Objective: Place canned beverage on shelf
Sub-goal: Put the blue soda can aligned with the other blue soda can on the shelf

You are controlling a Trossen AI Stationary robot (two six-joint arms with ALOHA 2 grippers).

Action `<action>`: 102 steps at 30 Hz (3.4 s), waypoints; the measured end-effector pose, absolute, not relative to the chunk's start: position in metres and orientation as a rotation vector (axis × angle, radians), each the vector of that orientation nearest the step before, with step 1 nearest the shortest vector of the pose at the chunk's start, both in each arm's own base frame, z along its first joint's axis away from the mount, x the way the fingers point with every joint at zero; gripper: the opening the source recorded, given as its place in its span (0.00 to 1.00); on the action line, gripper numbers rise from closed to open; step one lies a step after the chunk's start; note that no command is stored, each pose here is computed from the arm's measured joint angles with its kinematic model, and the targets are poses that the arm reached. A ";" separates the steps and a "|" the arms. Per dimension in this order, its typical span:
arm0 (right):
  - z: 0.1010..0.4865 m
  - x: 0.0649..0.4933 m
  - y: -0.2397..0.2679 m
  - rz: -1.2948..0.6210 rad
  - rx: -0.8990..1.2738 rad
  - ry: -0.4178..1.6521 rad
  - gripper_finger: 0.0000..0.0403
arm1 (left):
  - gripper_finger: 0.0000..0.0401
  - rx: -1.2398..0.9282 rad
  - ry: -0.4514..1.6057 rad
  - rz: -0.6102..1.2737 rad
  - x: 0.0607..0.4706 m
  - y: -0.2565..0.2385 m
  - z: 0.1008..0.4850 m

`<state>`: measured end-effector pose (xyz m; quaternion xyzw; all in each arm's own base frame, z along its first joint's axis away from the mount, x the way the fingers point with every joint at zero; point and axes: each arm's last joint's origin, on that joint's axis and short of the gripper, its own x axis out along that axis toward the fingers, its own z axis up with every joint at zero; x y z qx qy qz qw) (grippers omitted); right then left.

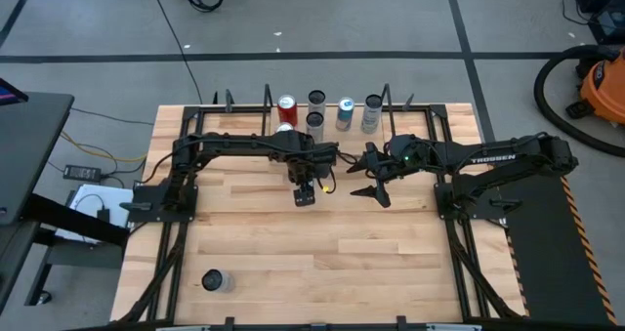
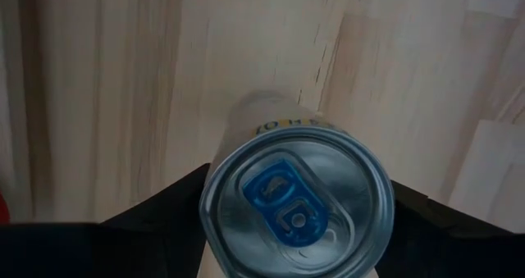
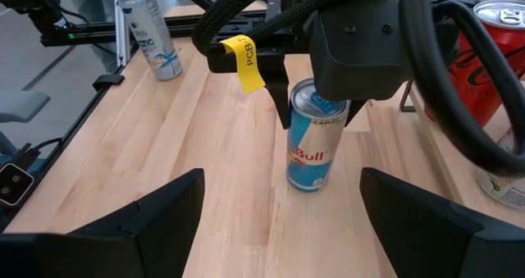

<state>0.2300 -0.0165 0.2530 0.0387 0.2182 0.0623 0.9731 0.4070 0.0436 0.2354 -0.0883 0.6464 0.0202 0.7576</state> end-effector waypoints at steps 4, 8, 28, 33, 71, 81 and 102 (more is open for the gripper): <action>0.253 0.230 -0.017 0.124 0.077 0.439 0.83 | 0.68 -0.205 1.408 0.055 0.407 0.044 0.235; 0.254 0.231 -0.018 0.073 0.060 0.428 0.83 | 0.68 -0.205 1.408 0.054 0.407 0.044 0.235; 0.255 0.231 -0.018 0.075 0.058 0.416 0.83 | 0.68 -0.142 1.434 0.135 0.405 0.046 0.235; 0.255 0.231 -0.018 0.075 0.058 0.415 0.83 | 0.68 -0.165 1.427 0.159 0.405 0.047 0.235; 0.249 0.224 -0.014 0.302 -0.008 0.474 0.83 | 0.88 -0.166 1.364 0.109 0.371 0.030 0.293; 0.252 0.226 -0.016 0.244 0.008 0.456 0.83 | 0.88 -0.175 1.338 0.133 0.362 0.028 0.307; 0.293 0.245 -0.019 0.192 0.074 -0.022 0.83 | 0.88 -0.168 1.341 0.207 0.319 0.014 0.347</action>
